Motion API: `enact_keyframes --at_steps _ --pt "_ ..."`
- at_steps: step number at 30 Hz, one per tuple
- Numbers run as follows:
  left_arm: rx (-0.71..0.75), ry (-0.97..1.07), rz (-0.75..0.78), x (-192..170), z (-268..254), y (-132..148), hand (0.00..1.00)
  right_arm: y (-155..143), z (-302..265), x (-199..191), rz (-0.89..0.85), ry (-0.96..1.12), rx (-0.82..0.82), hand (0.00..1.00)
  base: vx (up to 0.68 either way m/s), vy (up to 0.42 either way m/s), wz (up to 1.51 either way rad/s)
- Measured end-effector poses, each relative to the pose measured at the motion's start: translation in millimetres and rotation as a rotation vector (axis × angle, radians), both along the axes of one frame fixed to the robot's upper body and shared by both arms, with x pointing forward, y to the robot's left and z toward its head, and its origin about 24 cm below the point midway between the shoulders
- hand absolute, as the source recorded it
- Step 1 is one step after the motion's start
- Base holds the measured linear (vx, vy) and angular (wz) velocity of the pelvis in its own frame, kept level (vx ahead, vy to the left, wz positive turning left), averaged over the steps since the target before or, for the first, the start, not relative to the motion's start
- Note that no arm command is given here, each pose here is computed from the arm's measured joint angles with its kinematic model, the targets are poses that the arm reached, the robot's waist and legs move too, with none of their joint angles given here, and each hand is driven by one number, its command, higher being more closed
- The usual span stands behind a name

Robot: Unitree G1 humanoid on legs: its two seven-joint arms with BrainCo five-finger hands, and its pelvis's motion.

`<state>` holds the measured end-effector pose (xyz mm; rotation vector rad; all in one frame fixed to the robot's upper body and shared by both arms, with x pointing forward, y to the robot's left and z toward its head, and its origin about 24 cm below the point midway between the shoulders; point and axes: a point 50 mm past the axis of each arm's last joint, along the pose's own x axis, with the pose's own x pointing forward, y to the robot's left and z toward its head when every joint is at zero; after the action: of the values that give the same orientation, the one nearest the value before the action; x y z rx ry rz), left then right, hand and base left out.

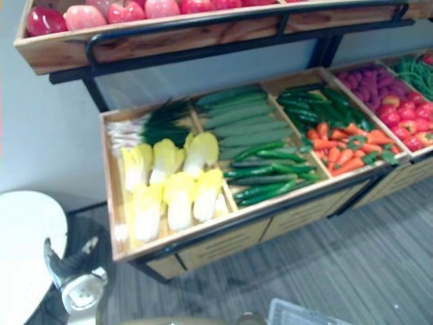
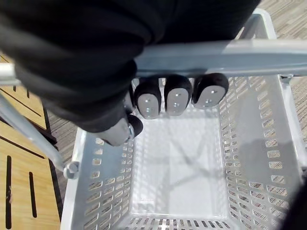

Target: Pick vegetable in the basket

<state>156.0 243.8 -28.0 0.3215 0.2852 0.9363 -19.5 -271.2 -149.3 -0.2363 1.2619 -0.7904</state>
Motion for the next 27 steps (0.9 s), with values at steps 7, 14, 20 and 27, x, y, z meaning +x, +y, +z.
enact_keyframes --at_steps 7,14,20,27 --pt "0.056 -0.047 -0.119 15.6 15.1 -17.1 0.00 11.0 -3.1 -4.1 0.068 0.028 0.037 1.00 -0.04 0.049 -0.14" --pt "0.030 -0.063 -0.241 33.5 16.4 -45.2 0.00 12.1 -3.4 -2.0 0.096 0.036 0.035 1.00 0.05 0.021 -0.26" --pt "0.016 0.020 -0.346 40.4 -1.5 -66.7 0.00 9.6 -3.1 4.0 0.104 0.028 0.026 1.00 0.07 0.007 -0.18" --pt "-0.018 0.131 -0.371 36.4 -23.1 -71.6 0.00 5.9 -2.2 12.3 0.127 0.021 0.011 1.00 -0.01 -0.007 -0.14"
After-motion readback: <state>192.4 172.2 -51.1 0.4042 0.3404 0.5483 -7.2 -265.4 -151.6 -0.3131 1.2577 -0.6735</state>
